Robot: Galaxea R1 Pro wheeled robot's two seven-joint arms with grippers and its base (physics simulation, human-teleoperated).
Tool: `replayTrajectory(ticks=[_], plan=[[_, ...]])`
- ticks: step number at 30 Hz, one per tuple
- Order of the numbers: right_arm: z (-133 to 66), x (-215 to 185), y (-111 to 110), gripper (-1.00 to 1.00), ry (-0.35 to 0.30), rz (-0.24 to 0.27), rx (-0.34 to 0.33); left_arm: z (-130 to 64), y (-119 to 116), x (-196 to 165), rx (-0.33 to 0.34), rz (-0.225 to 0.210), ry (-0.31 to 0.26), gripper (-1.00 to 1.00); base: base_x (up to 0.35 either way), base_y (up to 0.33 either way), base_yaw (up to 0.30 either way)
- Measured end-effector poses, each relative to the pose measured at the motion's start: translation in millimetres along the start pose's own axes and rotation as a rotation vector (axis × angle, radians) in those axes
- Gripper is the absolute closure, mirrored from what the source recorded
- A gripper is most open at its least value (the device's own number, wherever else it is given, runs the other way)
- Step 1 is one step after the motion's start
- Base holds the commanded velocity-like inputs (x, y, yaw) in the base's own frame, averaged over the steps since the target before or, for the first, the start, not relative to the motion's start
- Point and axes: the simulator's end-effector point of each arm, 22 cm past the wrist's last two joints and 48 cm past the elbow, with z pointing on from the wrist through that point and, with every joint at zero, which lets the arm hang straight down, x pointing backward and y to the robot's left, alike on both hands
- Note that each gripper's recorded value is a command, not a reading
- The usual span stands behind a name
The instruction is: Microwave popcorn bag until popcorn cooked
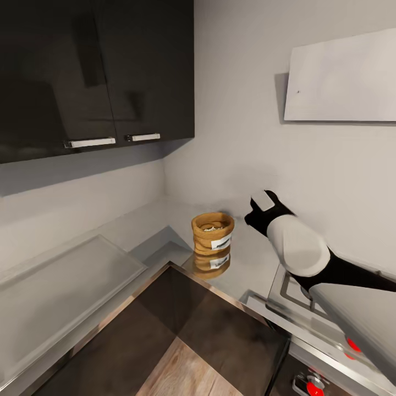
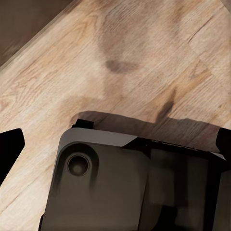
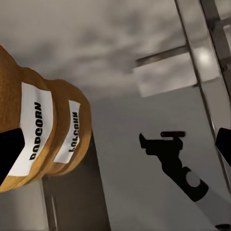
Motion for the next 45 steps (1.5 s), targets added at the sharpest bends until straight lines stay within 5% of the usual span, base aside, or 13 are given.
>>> replayTrajectory(ticks=[45], plan=[[-0.3, 7, 10, -1.00, -0.021, 0.002, -0.002, -0.5, -9, 2, 0.014, 0.006, 0.004, -1.00, 0.107, 0.033, 0.000]])
